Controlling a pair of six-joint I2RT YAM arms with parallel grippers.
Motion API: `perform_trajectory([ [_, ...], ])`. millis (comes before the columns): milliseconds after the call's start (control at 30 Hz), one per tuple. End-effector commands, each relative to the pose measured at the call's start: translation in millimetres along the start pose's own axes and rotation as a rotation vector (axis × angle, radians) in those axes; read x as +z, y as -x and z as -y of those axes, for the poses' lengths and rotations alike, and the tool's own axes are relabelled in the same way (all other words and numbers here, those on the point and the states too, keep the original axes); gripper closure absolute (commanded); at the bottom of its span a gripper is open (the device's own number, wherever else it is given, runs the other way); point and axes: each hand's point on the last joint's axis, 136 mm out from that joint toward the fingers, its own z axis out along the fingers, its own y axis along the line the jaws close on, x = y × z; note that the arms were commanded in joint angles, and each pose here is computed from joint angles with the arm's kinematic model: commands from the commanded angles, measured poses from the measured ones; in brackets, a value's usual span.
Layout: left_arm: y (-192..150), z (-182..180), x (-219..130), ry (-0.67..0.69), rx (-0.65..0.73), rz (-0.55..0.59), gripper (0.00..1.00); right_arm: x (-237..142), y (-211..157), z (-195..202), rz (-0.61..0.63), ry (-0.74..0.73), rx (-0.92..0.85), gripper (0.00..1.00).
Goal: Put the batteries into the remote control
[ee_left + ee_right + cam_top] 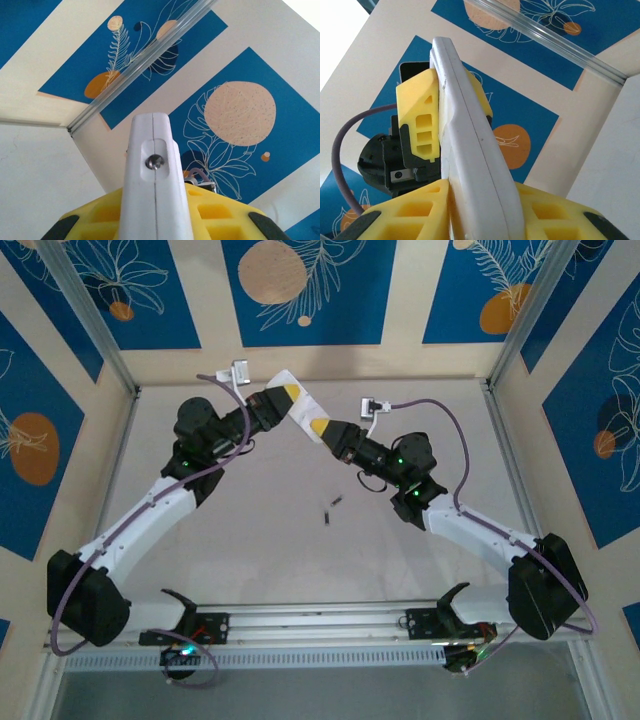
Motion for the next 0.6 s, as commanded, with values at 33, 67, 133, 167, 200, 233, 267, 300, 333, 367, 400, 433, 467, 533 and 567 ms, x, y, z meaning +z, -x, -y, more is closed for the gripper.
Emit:
perform_trajectory([
  [33,31.3,25.9,-13.5,-0.081,0.030,0.116,0.95,-0.2,-5.6,16.1,-0.009,-0.047,0.011,0.73],
  [67,36.0,27.1,-14.9,-0.091,0.028,0.130,0.95,-1.1,-7.0,20.0,-0.012,-0.057,0.017,0.73],
  [133,46.6,30.6,-17.9,-0.105,0.035,0.151,0.96,-4.2,-10.5,27.9,-0.018,-0.077,0.028,0.74],
  [167,51.5,31.8,-19.4,-0.107,0.042,0.160,0.96,-5.7,-11.9,32.1,-0.020,-0.087,0.035,0.74],
  [200,57.4,34.0,-21.9,-0.108,0.052,0.173,0.97,-7.8,-12.6,35.7,-0.019,-0.095,0.040,0.74],
  [233,62.1,34.6,-23.7,-0.107,0.058,0.185,0.97,-10.3,-13.2,39.5,-0.019,-0.105,0.045,0.74],
  [267,66.0,36.1,-25.7,-0.109,0.065,0.195,0.98,-12.1,-13.4,42.3,-0.017,-0.112,0.049,0.75],
  [300,69.8,37.8,-27.9,-0.111,0.070,0.205,0.98,-14.2,-14.1,44.5,-0.018,-0.120,0.052,0.76],
  [333,73.5,39.8,-30.0,-0.114,0.073,0.216,0.98,-16.1,-14.7,46.9,-0.019,-0.127,0.055,0.76],
  [367,76.0,40.5,-31.1,-0.114,0.074,0.223,0.98,-17.6,-14.7,47.5,-0.018,-0.130,0.053,0.76],
  [400,78.5,41.1,-32.3,-0.115,0.075,0.229,0.98,-19.0,-15.1,48.6,-0.018,-0.136,0.052,0.76],
  [433,79.4,41.1,-32.7,-0.115,0.074,0.231,0.98,-20.7,-15.7,49.4,-0.020,-0.142,0.052,0.76],
  [467,80.1,41.4,-33.3,-0.117,0.074,0.232,0.98,-21.8,-15.7,50.1,-0.019,-0.145,0.051,0.76],
  [533,80.1,40.7,-33.1,-0.115,0.078,0.228,0.98,-23.9,-16.0,48.5,-0.023,-0.144,0.041,0.76],
  [567,79.5,39.5,-33.0,-0.112,0.077,0.225,0.98,-24.6,-15.9,46.7,-0.023,-0.140,0.036,0.78],
])
